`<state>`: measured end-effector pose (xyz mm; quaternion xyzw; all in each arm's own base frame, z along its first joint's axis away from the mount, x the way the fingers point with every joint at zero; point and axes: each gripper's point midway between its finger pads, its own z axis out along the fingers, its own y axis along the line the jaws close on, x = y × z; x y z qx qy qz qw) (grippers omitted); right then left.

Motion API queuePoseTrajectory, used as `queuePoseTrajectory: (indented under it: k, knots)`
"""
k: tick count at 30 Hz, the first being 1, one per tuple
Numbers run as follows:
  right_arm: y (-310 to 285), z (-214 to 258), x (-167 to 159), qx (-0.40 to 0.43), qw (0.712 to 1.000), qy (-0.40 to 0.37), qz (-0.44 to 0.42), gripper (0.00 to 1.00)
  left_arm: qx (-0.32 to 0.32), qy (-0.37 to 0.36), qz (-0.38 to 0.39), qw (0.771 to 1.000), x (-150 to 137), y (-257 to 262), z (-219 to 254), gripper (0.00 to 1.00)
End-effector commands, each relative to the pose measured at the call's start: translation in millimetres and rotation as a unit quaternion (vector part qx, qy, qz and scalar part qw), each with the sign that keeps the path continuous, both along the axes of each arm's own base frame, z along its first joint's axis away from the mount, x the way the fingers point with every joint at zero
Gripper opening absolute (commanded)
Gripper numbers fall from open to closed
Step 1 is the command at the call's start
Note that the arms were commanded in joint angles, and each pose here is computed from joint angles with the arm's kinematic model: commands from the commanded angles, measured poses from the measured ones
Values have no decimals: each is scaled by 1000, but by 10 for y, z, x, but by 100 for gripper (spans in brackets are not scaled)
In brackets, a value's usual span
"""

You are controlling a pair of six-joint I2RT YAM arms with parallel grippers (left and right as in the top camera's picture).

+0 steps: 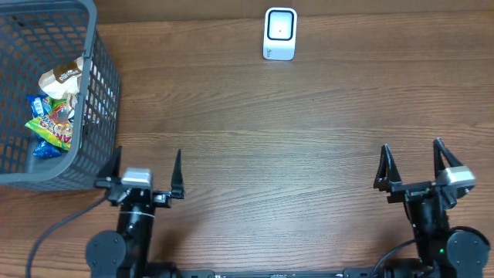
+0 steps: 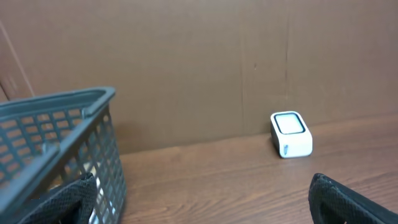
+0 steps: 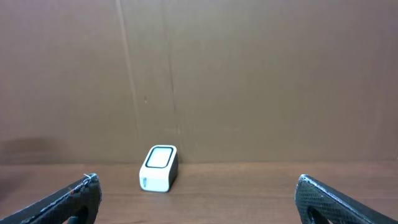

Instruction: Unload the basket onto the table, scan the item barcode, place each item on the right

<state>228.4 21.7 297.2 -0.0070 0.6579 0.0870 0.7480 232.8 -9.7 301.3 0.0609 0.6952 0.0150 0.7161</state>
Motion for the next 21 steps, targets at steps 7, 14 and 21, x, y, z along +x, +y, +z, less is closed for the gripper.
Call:
queuePoseTrajectory:
  k: [7,14,21]
  knots:
    - [42,676,-129,-3,1000,3,12,100,-10,39,-3,999,158,-1,643,100]
    - [52,906,-166,-8,999,52,15,100,-12,105,-2,994,330,4,1021,100]
    - [145,1049,-25,-30,992,115,42,100,0,197,3,980,582,37,1288,100]
